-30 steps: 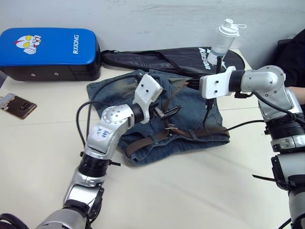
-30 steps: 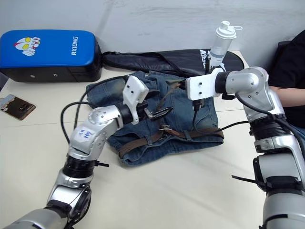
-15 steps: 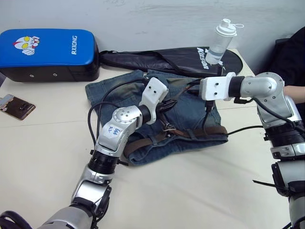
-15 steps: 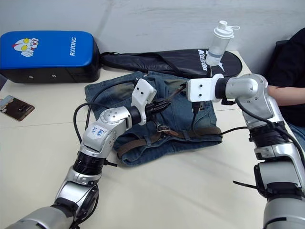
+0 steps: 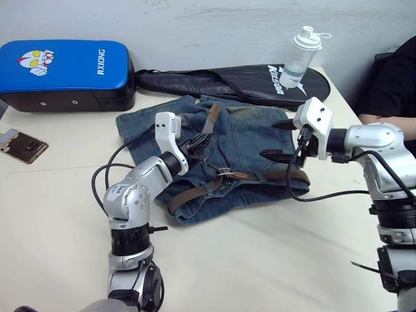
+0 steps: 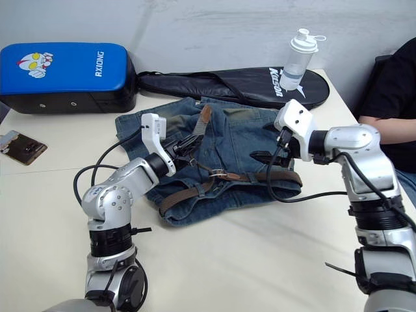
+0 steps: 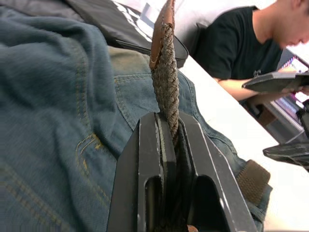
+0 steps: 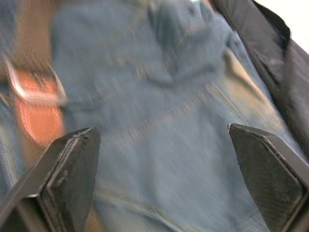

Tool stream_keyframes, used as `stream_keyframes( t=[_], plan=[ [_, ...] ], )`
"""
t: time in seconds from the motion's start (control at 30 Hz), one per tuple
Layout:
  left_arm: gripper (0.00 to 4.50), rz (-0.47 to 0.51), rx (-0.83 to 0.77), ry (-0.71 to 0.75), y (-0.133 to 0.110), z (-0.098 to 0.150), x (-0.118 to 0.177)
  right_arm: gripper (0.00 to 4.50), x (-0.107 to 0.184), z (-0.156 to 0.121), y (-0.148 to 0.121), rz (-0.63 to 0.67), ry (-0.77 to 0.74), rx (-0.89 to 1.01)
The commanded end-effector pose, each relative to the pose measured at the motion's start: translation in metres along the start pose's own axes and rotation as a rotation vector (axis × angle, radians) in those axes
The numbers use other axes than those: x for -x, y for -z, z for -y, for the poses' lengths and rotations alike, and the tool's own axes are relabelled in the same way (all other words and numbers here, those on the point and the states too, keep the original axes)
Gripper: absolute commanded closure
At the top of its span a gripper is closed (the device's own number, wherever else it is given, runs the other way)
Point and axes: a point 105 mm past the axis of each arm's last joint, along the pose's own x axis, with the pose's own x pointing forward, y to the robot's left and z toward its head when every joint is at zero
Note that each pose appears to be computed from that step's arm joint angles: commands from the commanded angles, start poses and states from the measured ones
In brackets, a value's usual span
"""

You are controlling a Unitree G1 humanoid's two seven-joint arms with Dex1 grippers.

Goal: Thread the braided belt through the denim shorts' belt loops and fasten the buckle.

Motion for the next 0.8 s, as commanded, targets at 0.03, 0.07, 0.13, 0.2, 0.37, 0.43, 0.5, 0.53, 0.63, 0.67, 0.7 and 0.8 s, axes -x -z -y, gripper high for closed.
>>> stream_keyframes(
  t=[0.03, 0.07, 0.13, 0.2, 0.37, 0.43, 0.5, 0.53, 0.63, 0.67, 0.7, 0.8],
  plan=[
    [4.5, 0.067, 0.053, -0.01, -0.009, 0.005, 0.012, 1.7, -0.016, -0.018, -0.011, 0.095, -0.073, -0.1],
    [4.5, 0.071, 0.06, -0.022, -0.009, 0.004, 0.015, 2.23, -0.022, -0.024, -0.011, 0.104, -0.094, -0.113],
    [4.5, 0.076, 0.07, -0.042, -0.008, 0.003, 0.018, 3.22, -0.031, -0.032, -0.009, 0.105, -0.125, -0.128],
    [4.5, 0.075, 0.074, -0.056, -0.006, 0.002, 0.021, 4.15, -0.04, -0.038, 0.0, 0.081, -0.149, -0.15],
    [4.5, 0.059, 0.064, -0.081, 0.003, 0.002, 0.026, 4.43, -0.059, -0.058, 0.026, -0.002, -0.235, -0.204],
    [4.5, 0.022, 0.029, -0.124, 0.013, -0.005, 0.031, 4.43, -0.065, -0.071, 0.044, -0.064, -0.281, -0.228],
    [4.5, 0.013, 0.024, -0.151, 0.018, -0.011, 0.037, 4.43, -0.068, -0.078, 0.058, -0.115, -0.302, -0.235],
    [4.5, 0.018, 0.029, -0.161, 0.019, -0.013, 0.04, 4.43, -0.068, -0.081, 0.064, -0.138, -0.31, -0.235],
    [4.5, 0.025, -0.008, -0.201, 0.02, -0.021, 0.052, 4.43, -0.066, -0.086, 0.085, -0.227, -0.344, -0.147],
    [4.5, 0.024, -0.032, -0.209, 0.02, -0.023, 0.056, 4.43, -0.064, -0.086, 0.091, -0.253, -0.351, -0.11],
    [4.5, 0.024, -0.047, -0.213, 0.019, -0.024, 0.058, 4.43, -0.063, -0.086, 0.095, -0.271, -0.355, -0.082],
    [4.5, 0.025, -0.071, -0.231, 0.019, -0.028, 0.069, 4.43, -0.059, -0.083, 0.098, -0.284, -0.362, -0.03]
  ],
)
